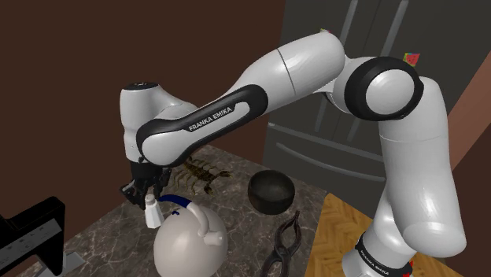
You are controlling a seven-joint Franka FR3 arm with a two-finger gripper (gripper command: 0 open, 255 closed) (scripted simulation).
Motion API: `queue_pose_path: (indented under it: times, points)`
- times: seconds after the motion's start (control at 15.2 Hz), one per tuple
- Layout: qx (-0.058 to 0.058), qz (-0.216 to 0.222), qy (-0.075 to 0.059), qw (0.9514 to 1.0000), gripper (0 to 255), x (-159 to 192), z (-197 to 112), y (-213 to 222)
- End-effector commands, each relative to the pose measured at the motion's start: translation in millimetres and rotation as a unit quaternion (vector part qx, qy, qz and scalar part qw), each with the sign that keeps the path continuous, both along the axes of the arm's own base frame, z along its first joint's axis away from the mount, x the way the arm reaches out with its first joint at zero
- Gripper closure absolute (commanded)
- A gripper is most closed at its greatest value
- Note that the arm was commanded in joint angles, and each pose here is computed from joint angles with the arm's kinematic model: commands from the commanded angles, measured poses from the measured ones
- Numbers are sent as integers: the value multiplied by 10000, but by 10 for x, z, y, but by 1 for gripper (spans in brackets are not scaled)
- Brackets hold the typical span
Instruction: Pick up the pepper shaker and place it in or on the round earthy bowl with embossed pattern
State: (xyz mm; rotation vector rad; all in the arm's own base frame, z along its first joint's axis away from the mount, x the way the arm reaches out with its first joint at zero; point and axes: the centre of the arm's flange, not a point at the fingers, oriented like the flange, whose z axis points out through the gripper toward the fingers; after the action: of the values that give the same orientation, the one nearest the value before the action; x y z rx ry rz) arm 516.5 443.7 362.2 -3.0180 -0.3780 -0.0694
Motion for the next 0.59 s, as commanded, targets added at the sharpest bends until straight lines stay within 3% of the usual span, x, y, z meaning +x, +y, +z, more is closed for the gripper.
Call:
queue_pose_path:
  times: [0.0,0.33,0.53]
  points:
    - [-1,0,2,10000,255,0,-2,-1]
    - [-1,0,1,10000,255,0,-3,0]
    - [-1,0,1,10000,255,0,156,0]
